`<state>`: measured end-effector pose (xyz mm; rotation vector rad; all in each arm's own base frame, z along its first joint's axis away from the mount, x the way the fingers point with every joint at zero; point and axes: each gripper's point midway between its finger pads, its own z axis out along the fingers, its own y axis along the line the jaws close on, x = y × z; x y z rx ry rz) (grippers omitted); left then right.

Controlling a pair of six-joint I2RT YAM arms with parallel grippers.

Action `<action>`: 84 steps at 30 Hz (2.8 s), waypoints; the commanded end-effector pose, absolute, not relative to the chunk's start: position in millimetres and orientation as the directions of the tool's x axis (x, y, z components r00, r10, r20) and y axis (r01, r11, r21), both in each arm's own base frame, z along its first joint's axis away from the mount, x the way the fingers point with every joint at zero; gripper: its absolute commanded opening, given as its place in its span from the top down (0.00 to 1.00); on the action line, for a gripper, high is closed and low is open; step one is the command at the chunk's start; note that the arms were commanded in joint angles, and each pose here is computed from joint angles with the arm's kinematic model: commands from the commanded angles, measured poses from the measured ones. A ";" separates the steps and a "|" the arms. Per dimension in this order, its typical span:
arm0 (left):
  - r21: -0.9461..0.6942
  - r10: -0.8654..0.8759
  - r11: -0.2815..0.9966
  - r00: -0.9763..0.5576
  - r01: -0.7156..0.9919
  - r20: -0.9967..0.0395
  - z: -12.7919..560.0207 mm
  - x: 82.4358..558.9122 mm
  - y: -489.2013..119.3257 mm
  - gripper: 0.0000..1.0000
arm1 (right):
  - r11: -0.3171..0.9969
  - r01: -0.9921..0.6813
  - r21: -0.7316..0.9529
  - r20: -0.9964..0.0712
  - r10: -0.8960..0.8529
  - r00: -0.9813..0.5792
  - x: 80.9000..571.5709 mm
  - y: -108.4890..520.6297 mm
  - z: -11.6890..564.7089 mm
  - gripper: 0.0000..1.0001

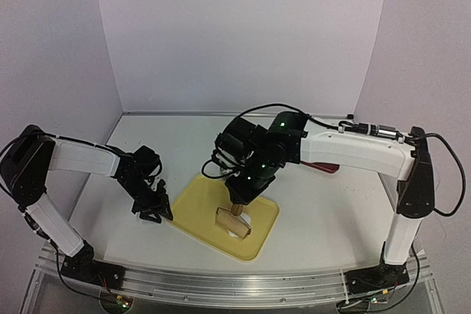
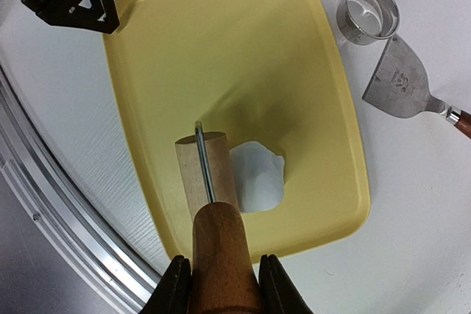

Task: Roll out the dumpling wrappers from the dough

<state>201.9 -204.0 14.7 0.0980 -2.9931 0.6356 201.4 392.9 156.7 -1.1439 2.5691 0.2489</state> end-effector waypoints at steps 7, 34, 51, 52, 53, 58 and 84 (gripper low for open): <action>-0.334 -0.026 0.941 -0.996 -0.054 0.090 -8.4 203.1 -192.1 0.67 | 0.720 -0.645 -0.255 -0.191 -0.691 -0.697 224.3 335.9 110.9 1.00; -0.086 0.419 0.897 -0.896 0.433 -0.146 9.6 294.1 -197.3 1.00 | 0.858 -0.438 0.269 -0.442 -0.294 -0.847 207.6 367.6 239.9 1.00; -0.394 0.053 0.912 -0.985 0.114 -0.161 69.0 299.9 -243.2 0.45 | 0.845 -0.392 0.363 -0.377 -0.252 -0.891 194.8 368.6 218.4 1.00; -0.441 0.006 0.895 -0.990 0.069 -0.143 74.0 292.2 -245.4 0.44 | 0.854 -0.381 0.353 -0.377 -0.243 -0.894 197.8 369.0 215.6 1.00; -0.472 -0.030 0.881 -0.991 0.035 -0.129 75.8 286.2 -246.0 0.43 | 0.864 -0.370 0.342 -0.376 -0.235 -0.896 200.5 369.0 211.7 1.00; -0.516 -0.121 0.853 -0.992 -0.082 -0.044 64.1 262.6 -240.1 0.44 | 0.891 -0.338 0.304 -0.358 -0.223 -0.907 206.2 368.5 193.6 1.00; -0.314 -0.071 0.946 -0.997 -0.077 0.028 -8.2 250.8 -210.8 0.85 | 0.956 -0.280 0.090 -0.242 -0.252 -0.937 207.2 341.5 129.4 1.00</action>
